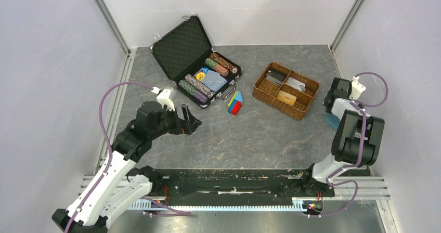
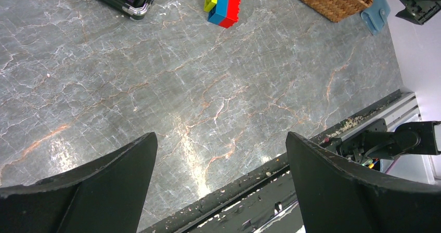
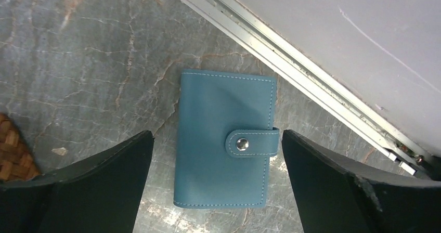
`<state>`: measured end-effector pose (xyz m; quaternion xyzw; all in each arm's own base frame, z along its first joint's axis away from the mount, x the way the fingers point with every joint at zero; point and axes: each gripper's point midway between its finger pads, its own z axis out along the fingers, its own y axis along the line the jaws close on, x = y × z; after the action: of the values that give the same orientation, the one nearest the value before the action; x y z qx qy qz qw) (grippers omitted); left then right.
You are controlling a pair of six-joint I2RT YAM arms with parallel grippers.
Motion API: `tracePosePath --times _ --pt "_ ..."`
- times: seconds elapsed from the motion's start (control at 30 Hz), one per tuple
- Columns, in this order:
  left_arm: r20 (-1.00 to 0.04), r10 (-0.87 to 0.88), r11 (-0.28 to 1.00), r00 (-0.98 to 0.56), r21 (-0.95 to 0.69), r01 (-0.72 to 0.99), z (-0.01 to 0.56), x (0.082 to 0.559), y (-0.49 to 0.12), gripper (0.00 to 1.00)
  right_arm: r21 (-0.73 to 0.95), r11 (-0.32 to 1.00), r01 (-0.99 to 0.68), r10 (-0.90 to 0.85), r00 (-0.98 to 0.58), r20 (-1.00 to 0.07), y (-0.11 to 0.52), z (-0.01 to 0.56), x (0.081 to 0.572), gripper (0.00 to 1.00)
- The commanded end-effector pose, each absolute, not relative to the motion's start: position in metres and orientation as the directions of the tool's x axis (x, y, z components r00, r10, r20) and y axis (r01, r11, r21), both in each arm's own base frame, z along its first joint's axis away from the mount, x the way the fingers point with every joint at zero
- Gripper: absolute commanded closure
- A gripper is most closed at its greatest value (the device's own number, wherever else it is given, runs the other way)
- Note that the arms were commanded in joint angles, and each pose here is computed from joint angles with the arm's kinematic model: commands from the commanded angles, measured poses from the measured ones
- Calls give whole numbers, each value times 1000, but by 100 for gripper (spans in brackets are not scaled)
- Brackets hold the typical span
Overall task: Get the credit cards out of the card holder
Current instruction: Move the card holder to the center of the board.
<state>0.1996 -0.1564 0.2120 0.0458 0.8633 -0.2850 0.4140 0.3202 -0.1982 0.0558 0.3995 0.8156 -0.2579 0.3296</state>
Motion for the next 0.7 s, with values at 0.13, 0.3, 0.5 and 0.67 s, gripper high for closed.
tracePosePath --times 0.13,0.3,0.5,0.67 --pt "-753 -165 816 -636 -467 341 220 201 -161 0 -123 503 855 563 -433 -704 -203 42 314 2" --pt "-754 -167 815 -635 -468 342 220 201 -160 0 -87 483 871 628 -414 -659 -200 26 303 2" --pt "-757 -167 813 -631 -468 346 222 200 -160 0 -53 480 876 669 -404 -624 -195 16 295 2" --pt "-758 -169 811 -629 -470 348 223 200 -160 0 -24 491 871 683 -401 -611 -190 12 292 10"
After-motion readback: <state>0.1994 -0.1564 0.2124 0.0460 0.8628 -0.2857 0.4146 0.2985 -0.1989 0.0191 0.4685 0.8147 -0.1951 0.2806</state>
